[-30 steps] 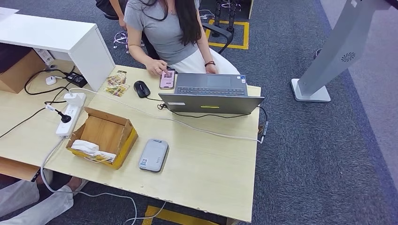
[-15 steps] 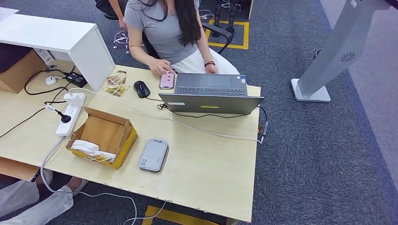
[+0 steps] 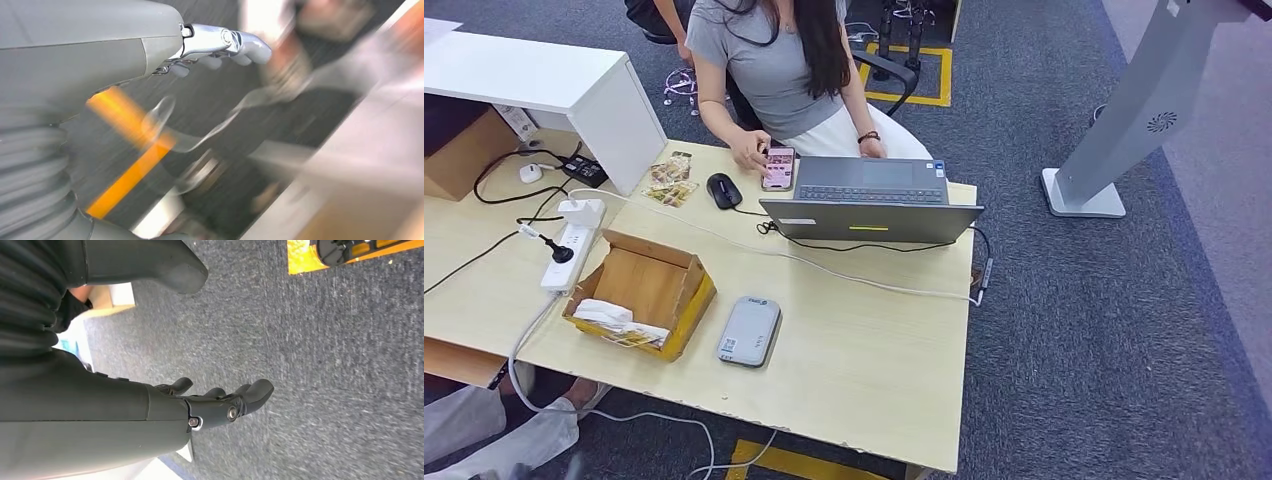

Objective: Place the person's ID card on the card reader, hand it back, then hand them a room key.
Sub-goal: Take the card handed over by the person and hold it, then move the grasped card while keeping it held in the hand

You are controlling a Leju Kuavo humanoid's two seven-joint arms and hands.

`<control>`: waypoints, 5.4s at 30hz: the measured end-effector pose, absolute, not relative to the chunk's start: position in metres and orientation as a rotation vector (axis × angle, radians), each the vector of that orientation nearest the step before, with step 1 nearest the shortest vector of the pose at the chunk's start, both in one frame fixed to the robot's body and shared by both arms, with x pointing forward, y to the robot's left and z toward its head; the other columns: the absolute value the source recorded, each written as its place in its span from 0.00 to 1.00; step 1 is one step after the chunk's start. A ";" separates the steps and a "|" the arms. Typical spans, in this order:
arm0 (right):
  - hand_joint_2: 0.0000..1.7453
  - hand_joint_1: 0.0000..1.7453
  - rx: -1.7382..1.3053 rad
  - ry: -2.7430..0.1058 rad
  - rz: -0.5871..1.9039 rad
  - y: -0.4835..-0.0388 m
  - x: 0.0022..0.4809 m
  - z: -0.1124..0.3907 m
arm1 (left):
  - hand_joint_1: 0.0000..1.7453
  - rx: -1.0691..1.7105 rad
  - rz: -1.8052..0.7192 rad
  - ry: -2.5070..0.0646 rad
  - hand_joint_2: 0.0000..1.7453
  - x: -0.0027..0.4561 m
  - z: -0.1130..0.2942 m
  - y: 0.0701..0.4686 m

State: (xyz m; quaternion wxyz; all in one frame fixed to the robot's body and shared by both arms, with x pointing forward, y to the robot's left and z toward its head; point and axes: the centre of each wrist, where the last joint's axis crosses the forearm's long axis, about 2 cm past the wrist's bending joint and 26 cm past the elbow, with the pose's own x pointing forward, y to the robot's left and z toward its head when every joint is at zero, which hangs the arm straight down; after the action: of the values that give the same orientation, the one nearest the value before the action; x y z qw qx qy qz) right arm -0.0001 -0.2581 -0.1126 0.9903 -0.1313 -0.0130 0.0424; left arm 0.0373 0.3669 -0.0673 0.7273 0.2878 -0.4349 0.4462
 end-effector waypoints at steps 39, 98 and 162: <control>0.50 0.00 -0.216 -0.027 0.111 -0.251 0.001 -0.112 | 0.00 1.127 0.623 -1.975 1.00 0.128 0.124 0.376; 0.00 0.00 -0.202 0.018 0.195 -0.260 0.017 -0.112 | 0.00 1.694 -0.648 -1.421 1.00 0.367 0.228 0.442; 0.00 0.00 -0.212 -0.016 0.340 -0.268 0.016 -0.113 | 1.00 1.635 -0.687 -1.384 1.00 0.349 0.210 0.449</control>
State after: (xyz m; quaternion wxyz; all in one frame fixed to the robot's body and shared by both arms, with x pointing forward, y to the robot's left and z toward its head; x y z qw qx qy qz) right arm 0.0159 -0.2680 -0.1130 0.9800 -0.1052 -0.0082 0.1689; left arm 0.3491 0.4488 0.2104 0.4314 0.6558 -0.5549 -0.2757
